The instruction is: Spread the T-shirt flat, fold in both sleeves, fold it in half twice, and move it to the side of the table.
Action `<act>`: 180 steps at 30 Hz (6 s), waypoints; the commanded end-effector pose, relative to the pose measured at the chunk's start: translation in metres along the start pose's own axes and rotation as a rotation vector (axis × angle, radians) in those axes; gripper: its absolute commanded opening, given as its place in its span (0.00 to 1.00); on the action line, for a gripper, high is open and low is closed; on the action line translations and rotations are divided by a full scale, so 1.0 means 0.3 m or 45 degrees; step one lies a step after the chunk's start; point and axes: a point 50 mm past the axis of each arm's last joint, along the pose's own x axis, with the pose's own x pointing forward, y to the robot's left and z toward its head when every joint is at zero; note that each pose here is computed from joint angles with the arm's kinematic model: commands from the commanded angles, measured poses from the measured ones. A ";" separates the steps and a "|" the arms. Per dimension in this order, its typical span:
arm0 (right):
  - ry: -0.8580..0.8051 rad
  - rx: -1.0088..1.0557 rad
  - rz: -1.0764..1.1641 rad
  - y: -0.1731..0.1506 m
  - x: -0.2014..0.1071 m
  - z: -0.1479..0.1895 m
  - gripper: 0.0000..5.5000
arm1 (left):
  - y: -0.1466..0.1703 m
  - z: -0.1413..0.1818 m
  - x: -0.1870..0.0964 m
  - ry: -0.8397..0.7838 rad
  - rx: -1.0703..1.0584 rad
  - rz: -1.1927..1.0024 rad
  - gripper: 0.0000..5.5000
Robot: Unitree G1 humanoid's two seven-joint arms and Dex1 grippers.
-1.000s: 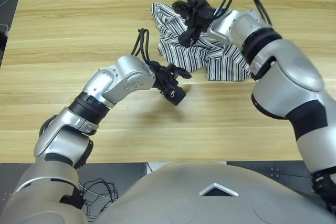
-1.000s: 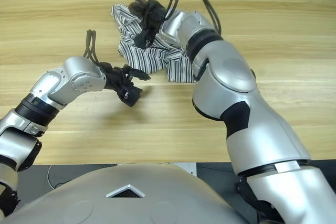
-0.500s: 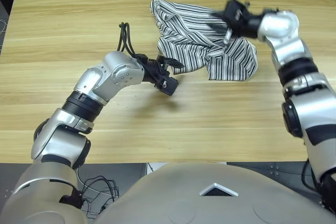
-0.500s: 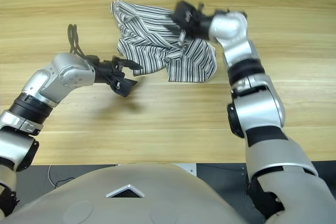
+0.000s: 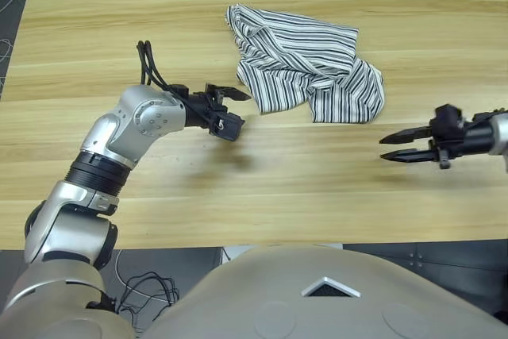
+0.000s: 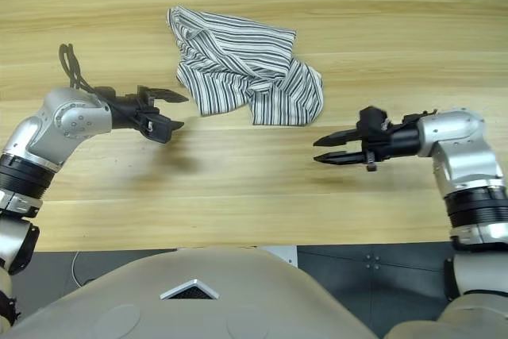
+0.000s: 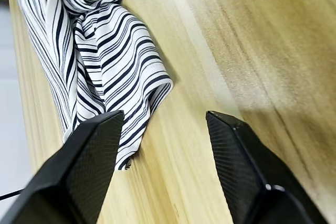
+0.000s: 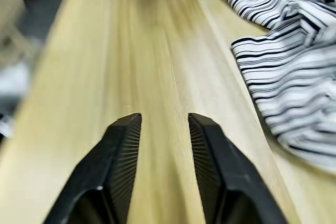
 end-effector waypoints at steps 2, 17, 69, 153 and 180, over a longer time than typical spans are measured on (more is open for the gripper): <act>0.116 -0.582 0.055 0.070 0.097 0.018 0.43 | -0.014 -0.002 -0.019 0.014 -0.011 -0.006 0.53; 0.354 -1.185 -0.318 -0.019 0.178 0.024 0.43 | -0.028 0.004 -0.022 0.022 -0.028 0.006 0.53; 0.190 -0.806 -0.418 -0.053 0.293 0.096 0.03 | -0.034 0.010 -0.012 0.018 -0.040 0.013 0.53; 0.610 -1.093 -0.574 -0.125 0.308 -0.010 0.02 | -0.056 0.007 -0.030 0.018 -0.116 0.003 0.53; -0.661 -0.323 -0.785 -0.443 0.199 0.783 0.02 | -0.086 -0.054 0.023 0.032 -0.197 -0.021 0.53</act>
